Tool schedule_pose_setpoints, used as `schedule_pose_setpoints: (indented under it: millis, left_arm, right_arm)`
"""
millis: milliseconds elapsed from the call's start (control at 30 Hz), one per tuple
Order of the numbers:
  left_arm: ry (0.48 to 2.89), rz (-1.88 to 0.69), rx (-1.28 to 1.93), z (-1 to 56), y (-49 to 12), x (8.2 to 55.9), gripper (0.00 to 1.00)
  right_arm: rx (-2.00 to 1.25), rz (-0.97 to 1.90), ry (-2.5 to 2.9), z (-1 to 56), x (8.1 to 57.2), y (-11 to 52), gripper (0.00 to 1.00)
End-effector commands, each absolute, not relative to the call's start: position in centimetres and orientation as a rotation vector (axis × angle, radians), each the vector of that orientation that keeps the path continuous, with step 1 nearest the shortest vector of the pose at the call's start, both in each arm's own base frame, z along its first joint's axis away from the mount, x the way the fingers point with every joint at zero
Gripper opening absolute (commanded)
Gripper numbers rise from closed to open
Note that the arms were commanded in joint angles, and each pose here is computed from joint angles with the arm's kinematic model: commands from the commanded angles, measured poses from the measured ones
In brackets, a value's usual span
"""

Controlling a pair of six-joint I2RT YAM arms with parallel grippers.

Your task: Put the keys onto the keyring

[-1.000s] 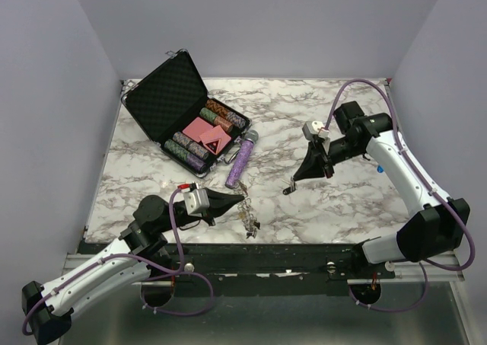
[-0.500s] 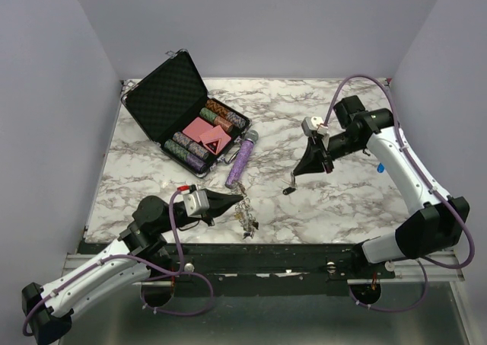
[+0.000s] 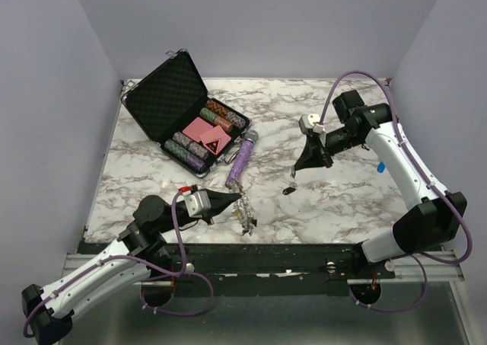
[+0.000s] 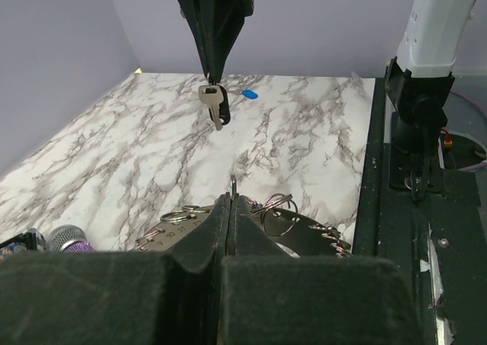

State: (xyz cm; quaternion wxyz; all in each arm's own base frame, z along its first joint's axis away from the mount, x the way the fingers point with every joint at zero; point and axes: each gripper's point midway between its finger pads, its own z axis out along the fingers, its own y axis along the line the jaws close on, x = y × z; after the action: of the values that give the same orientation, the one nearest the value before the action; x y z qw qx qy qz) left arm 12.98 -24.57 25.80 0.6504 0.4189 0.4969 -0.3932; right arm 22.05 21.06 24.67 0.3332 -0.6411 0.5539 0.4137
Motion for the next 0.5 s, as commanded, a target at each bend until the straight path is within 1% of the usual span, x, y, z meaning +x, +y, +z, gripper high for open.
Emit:
schedule_pose_setpoints:
  millis: [0, 233, 467]
  left_arm:
    - [1.052, -0.854, 0.919, 28.1, -24.3, 13.5, 0.0]
    - [1.038, -0.837, 0.959, 28.3, -24.6, 13.4, 0.0]
    - [1.023, -0.803, 1.01, 28.6, -25.0, 13.8, 0.0]
  right_arm:
    - [-1.666, 1.18, 1.466, 24.7, 19.4, 21.0, 0.01]
    - [-1.753, 1.151, 1.363, 25.5, 18.1, 22.1, 0.01]
    - [-1.914, 1.109, 1.281, 24.3, 15.7, 22.8, 0.0]
